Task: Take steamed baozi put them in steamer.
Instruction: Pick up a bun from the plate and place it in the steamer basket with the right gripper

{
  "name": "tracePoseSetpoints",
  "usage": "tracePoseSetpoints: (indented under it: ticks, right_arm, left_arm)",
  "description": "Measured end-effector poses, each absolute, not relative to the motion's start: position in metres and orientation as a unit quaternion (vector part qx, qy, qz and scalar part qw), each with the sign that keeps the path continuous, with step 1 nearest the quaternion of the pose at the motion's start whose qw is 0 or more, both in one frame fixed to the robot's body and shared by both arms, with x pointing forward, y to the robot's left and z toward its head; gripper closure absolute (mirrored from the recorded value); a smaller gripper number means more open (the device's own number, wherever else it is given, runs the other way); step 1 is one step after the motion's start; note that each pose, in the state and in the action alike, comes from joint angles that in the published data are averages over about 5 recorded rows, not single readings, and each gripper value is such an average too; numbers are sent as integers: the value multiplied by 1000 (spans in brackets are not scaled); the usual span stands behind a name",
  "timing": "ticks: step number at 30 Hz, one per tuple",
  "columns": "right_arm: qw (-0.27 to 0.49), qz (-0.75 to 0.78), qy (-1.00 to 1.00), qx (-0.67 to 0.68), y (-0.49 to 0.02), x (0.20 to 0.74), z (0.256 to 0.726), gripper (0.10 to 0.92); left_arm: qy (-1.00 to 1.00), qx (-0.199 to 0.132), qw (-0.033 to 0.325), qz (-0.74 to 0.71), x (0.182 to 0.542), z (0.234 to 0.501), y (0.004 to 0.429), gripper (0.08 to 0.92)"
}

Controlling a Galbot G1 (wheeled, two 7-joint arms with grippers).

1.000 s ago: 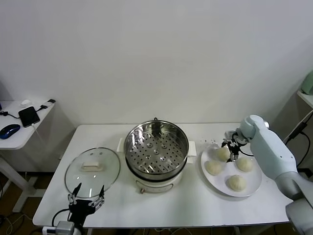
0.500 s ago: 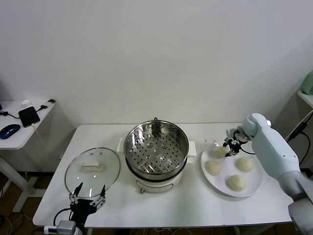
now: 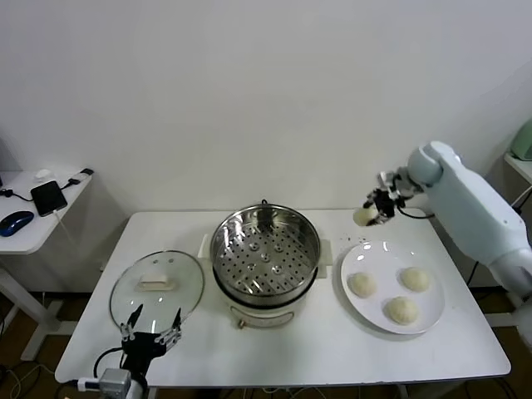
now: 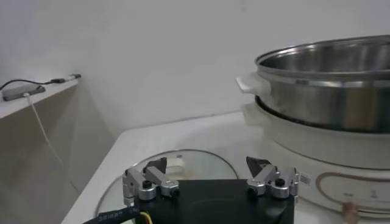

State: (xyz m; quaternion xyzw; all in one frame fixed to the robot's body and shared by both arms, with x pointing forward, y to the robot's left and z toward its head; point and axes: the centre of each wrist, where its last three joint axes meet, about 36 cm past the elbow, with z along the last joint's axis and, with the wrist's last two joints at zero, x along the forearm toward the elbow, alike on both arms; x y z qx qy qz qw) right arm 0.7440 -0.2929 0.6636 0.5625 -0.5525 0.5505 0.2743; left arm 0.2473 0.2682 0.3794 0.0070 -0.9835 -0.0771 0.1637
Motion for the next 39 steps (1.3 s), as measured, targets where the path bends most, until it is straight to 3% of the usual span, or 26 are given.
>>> tracePoseSetpoints:
  ticks: [8, 17, 39]
  right_arm:
    - [174, 564, -459, 664, -202, 769, 693, 505]
    - [67, 642, -292, 705, -122, 766, 688, 505]
    - [-23, 720, -128, 681, -45, 743, 621, 505]
  left_arm:
    - [-984, 12, 161, -72, 249, 379, 272, 177]
    - [-984, 18, 165, -66, 248, 375, 272, 177]
    - [-984, 22, 165, -61, 245, 375, 269, 177]
